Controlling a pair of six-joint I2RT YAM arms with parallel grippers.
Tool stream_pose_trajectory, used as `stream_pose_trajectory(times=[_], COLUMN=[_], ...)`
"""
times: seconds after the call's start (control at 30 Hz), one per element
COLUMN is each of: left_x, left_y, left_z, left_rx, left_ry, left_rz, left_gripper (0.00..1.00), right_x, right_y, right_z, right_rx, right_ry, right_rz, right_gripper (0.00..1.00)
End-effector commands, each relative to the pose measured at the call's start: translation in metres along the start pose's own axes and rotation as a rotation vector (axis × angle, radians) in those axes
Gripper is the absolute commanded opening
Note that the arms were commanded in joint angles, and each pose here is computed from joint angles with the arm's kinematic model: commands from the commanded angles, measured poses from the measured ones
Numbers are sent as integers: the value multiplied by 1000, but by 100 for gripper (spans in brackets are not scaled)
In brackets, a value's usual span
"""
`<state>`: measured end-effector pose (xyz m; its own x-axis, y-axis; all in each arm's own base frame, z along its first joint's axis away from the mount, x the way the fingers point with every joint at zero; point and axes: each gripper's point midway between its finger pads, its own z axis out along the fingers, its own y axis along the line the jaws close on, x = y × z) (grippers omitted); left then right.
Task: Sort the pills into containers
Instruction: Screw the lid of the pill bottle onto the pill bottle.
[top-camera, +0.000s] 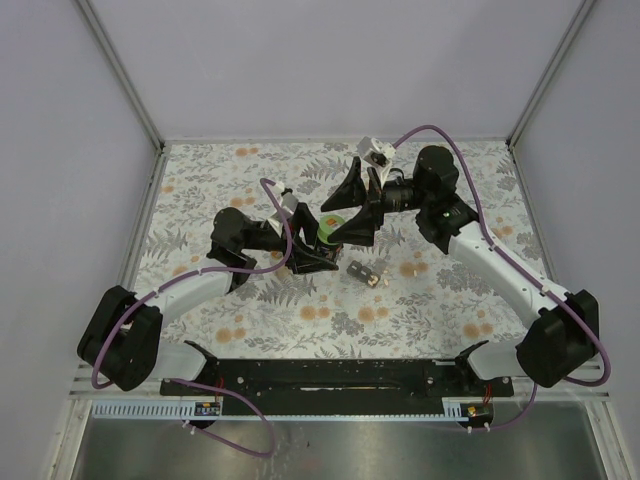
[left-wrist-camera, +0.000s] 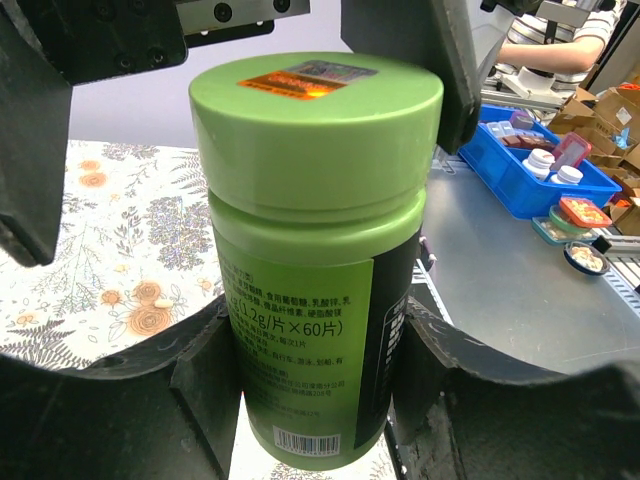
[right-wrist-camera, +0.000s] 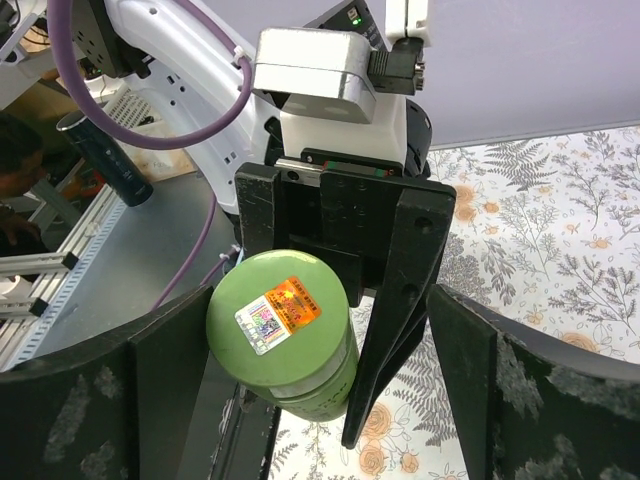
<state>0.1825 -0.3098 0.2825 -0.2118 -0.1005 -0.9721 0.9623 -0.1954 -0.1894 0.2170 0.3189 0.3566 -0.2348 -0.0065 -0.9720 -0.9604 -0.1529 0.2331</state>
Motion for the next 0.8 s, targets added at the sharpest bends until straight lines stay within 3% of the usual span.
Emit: stream_pose_trajectory(times=[0.0, 0.37, 0.77], left_x=[-6, -9, -16], left_y=[-7, -4, 19], left_z=[1, 1, -2], left_rx=[31, 6, -144], left_ry=[-18, -37, -50], left_rz=[63, 70, 105], left_gripper=[0, 0, 0], right_x=[-1, 1, 12], right_y=[2, 5, -8], right_z=[2, 4, 7], right_rx=[-23, -43, 75], right_ry=[-3, 5, 45], right_rz=[-25, -22, -39], right_gripper=[94, 69, 59])
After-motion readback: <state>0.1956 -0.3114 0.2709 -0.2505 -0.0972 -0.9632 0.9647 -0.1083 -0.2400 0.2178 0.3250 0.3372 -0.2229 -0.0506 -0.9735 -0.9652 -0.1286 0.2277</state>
